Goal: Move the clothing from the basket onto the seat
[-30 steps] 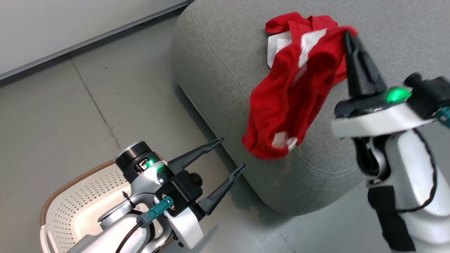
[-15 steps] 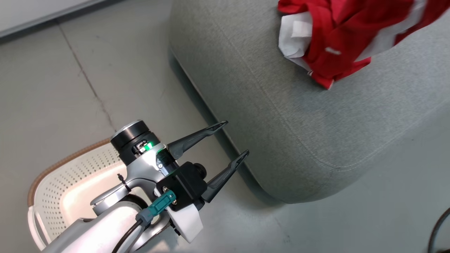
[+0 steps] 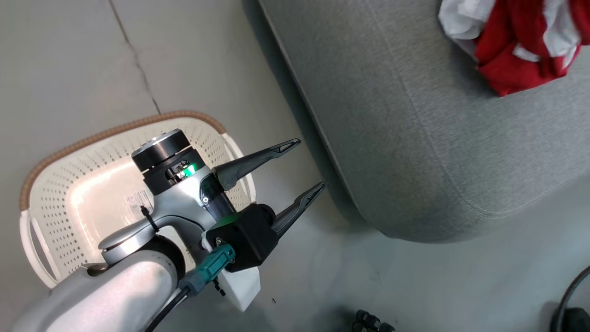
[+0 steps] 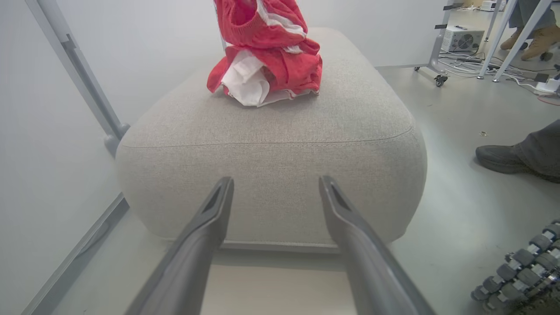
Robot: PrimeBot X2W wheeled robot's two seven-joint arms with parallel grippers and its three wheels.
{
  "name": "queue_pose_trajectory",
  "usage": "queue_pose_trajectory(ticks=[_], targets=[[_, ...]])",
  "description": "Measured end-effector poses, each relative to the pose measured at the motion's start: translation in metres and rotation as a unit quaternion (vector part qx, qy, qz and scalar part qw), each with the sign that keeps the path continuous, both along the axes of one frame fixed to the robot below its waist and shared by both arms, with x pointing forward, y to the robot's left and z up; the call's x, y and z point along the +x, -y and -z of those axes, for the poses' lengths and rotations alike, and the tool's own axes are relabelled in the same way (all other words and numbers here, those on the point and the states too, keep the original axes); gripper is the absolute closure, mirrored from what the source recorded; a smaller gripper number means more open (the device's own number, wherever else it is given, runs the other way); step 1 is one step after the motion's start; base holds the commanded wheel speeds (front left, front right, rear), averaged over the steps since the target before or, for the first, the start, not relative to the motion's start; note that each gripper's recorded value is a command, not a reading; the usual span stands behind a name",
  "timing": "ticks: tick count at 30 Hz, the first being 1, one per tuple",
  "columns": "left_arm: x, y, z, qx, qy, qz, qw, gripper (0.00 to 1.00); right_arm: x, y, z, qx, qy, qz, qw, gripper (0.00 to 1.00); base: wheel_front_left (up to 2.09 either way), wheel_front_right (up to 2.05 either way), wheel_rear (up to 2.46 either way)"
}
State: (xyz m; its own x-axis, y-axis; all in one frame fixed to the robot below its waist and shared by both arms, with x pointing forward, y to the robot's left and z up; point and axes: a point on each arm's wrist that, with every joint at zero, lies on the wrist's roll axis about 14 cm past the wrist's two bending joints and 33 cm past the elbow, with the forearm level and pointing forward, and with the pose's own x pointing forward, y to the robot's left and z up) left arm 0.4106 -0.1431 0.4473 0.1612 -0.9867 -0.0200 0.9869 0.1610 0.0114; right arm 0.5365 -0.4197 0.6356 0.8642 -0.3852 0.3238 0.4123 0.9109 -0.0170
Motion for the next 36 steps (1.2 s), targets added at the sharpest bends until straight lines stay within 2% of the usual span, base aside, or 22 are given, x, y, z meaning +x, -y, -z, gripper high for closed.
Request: queue_pose_trajectory(ticks=[5, 8, 12, 15, 16, 17, 18, 24, 29, 34, 36], targets=[[0.003, -0.002, 0.024, 0.011, -0.021, 0.006, 1.000, 0.00, 0.004, -0.010, 0.099, 0.059, -0.091, 0.003, 0.994, 1.00, 0.00, 0.00, 0.00], [0.004, -0.002, 0.031, 0.011, -0.027, 0.008, 1.000, 0.00, -0.007, -0.008, 0.142, 0.091, -0.130, 0.019, 0.987, 1.00, 0.00, 0.00, 0.00], [0.006, -0.003, 0.037, 0.013, -0.031, 0.008, 0.999, 0.00, -0.027, 0.004, 0.178, 0.129, -0.158, 0.053, 0.977, 1.00, 0.00, 0.00, 0.00], [0.007, -0.004, 0.037, 0.015, -0.030, 0.008, 0.999, 0.00, -0.036, 0.010, 0.184, 0.144, -0.158, 0.069, 0.974, 1.00, 0.00, 0.00, 0.00], [0.007, -0.004, 0.037, 0.016, -0.029, 0.007, 0.999, 0.00, -0.037, 0.011, 0.183, 0.144, -0.156, 0.071, 0.975, 0.90, 0.00, 0.00, 0.00], [0.007, -0.004, 0.036, 0.015, -0.028, 0.007, 0.999, 0.00, -0.039, 0.012, 0.183, 0.148, -0.156, 0.073, 0.974, 0.51, 0.00, 0.00, 0.00], [0.007, -0.004, 0.034, 0.014, -0.027, 0.007, 1.000, 0.00, -0.043, 0.012, 0.185, 0.151, -0.158, 0.074, 0.973, 0.00, 0.00, 0.00, 0.00], [0.003, -0.002, 0.017, 0.001, -0.021, 0.001, 1.000, 0.00, -0.071, 0.026, 0.170, 0.145, -0.145, 0.094, 0.974, 0.00, 0.00, 0.00, 0.00], [0.006, -0.006, 0.000, -0.014, -0.015, -0.027, 0.999, 0.00, -0.092, 0.024, 0.166, 0.144, -0.137, 0.098, 0.975, 0.00, 0.00, 0.00, 0.00], [0.017, -0.020, -0.010, -0.024, -0.020, -0.084, 0.996, 0.00, -0.091, 0.001, 0.159, 0.135, -0.122, 0.067, 0.981, 0.00, 0.00, 0.00, 0.00], [0.025, -0.034, -0.016, -0.034, -0.025, -0.128, 0.991, 0.00, -0.085, -0.024, 0.156, 0.127, -0.115, 0.035, 0.985, 0.00, 0.00, 0.00, 0.00]])
